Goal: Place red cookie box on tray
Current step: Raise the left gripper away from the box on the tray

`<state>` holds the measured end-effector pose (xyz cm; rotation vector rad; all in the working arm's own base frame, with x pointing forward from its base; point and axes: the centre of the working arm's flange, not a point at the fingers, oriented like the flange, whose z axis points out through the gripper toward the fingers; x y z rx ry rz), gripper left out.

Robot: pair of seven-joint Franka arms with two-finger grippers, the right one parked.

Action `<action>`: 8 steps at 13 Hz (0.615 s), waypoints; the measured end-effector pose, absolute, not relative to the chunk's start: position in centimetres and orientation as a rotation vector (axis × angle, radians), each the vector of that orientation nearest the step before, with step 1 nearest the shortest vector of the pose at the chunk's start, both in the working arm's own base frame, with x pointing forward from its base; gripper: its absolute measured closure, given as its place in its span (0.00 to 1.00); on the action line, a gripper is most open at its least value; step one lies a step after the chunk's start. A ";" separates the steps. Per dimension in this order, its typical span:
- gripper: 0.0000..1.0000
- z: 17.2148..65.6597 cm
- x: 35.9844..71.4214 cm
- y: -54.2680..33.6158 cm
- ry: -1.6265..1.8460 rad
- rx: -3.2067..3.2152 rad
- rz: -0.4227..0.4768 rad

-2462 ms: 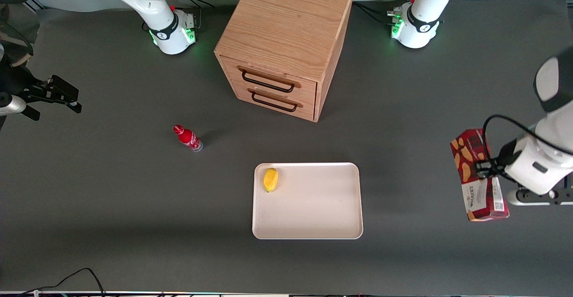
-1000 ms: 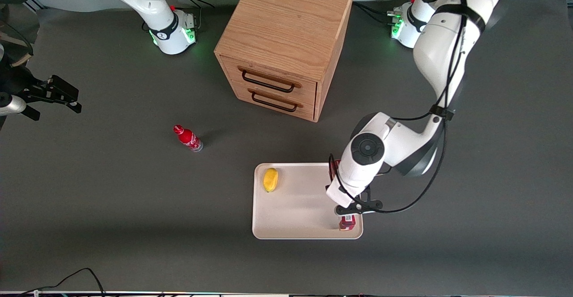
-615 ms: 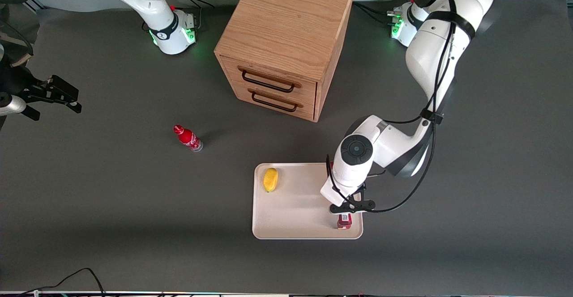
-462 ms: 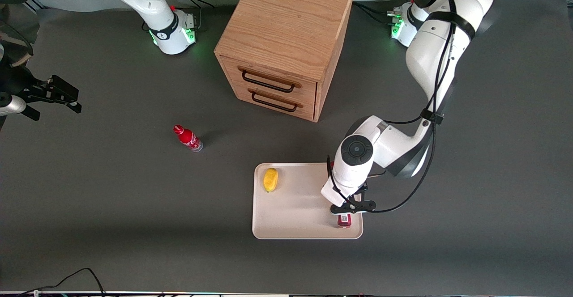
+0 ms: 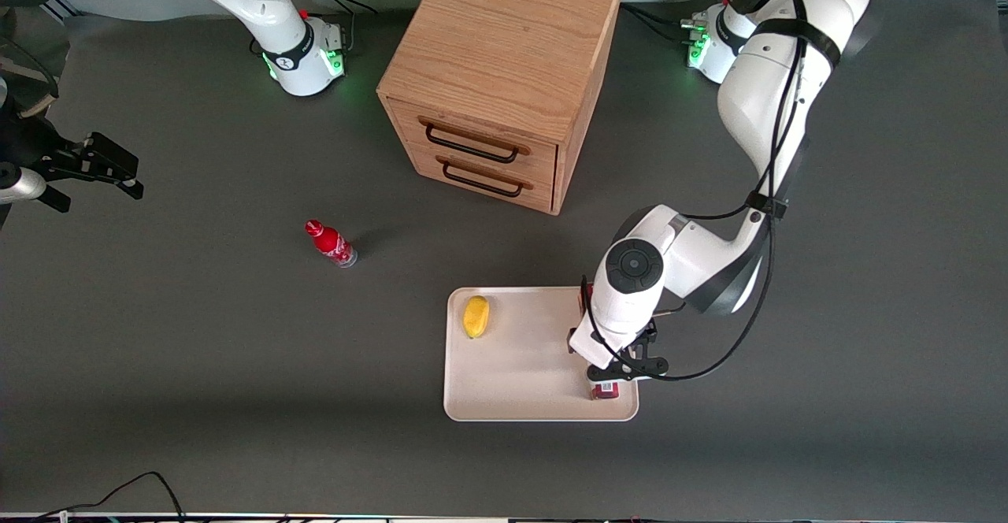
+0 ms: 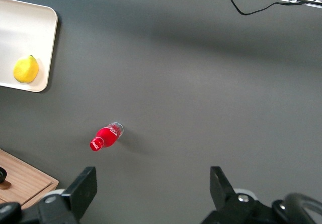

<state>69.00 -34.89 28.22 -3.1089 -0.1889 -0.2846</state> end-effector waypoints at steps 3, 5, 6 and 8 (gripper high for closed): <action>0.00 34.0 69.8 -32.2 -0.273 -3.082 -0.286; 0.00 39.0 69.7 -30.5 -0.311 -3.086 -0.280; 0.00 41.3 69.4 -29.6 -0.306 -3.092 -0.260; 0.00 45.7 68.6 -26.9 -0.254 -3.107 -0.191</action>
